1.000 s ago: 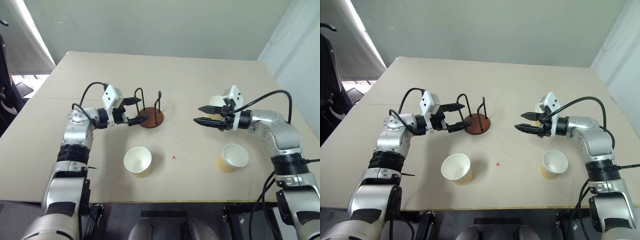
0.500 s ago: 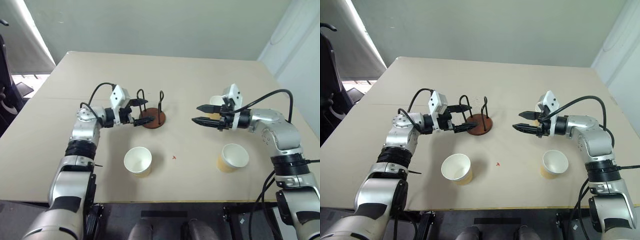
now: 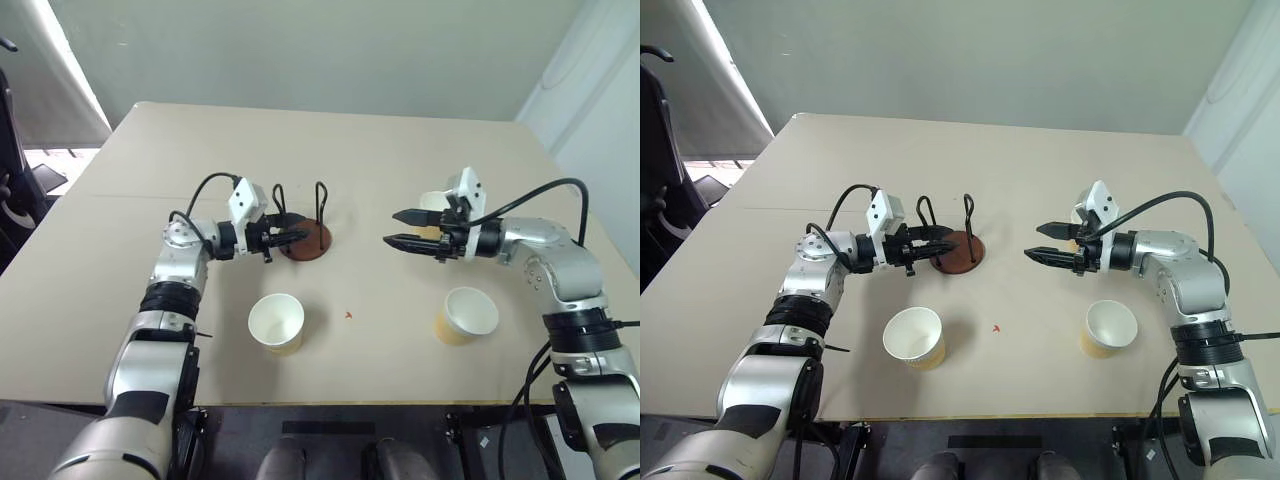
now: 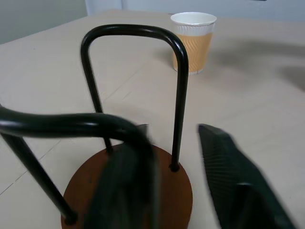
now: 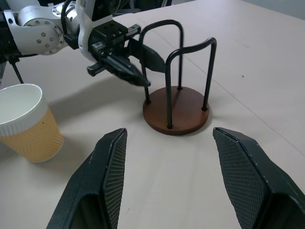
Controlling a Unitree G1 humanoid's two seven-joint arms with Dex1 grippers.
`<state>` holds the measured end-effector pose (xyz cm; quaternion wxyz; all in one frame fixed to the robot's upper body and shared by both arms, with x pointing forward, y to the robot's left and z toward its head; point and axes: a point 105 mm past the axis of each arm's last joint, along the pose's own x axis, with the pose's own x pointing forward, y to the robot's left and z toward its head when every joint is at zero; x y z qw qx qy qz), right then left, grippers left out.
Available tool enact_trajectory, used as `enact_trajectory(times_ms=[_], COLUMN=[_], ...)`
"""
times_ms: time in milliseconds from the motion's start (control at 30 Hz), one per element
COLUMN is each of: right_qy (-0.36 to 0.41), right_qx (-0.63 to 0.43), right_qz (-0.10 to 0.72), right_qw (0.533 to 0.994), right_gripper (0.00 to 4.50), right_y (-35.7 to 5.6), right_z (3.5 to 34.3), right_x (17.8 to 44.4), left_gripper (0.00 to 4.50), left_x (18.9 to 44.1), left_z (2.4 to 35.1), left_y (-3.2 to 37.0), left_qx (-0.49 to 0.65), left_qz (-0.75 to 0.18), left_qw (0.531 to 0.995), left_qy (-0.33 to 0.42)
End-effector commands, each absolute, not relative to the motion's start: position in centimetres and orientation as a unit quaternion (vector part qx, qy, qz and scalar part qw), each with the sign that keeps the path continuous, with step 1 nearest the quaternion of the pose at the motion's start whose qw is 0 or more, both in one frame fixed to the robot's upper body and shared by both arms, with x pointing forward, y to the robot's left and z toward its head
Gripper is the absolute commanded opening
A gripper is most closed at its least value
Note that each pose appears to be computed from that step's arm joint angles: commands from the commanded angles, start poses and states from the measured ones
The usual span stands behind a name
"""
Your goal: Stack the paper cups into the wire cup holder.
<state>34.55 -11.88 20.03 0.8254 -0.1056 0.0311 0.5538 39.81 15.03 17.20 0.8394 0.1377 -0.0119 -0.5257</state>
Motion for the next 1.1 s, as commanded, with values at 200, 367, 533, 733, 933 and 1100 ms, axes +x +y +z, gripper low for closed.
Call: enact_trajectory(times_ms=[200, 367, 533, 733, 933, 1100], right_qy=[0.006, 0.007, 0.010, 0.012, 0.015, 0.019], right_qx=[-0.135, -0.150, -0.154, -0.156, -0.160, -0.165], right_qz=[0.576, 0.579, 0.576, 0.573, 0.568, 0.565], right_qw=[0.807, 0.802, 0.803, 0.804, 0.807, 0.808], right_gripper=[2.87, 2.87, 2.87, 2.87, 2.87, 2.87], right_y=[-13.3, -14.3, -15.2, -15.6, -16.1, -16.5], right_z=[21.2, 21.1, 20.9, 20.8, 20.8, 20.9], right_x=[34.1, 34.4, 34.4, 34.2, 34.0, 33.8], left_gripper=[0.05, 0.05, 0.05, 0.05, 0.05, 0.05], left_x=[39.7, 39.6, 39.2, 37.3, 36.1, 35.3], left_z=[19.3, 19.6, 19.9, 19.4, 19.2, 18.8], left_y=[15.5, 14.8, 13.0, 9.7, 7.6, 6.4], left_qx=[0.159, 0.159, 0.158, 0.166, 0.163, 0.154], left_qz=[-0.535, -0.546, -0.577, -0.640, -0.672, -0.690], left_qw=[0.829, 0.821, 0.800, 0.748, 0.720, 0.705], left_qy=[-0.034, -0.042, -0.053, -0.056, -0.059, -0.052])
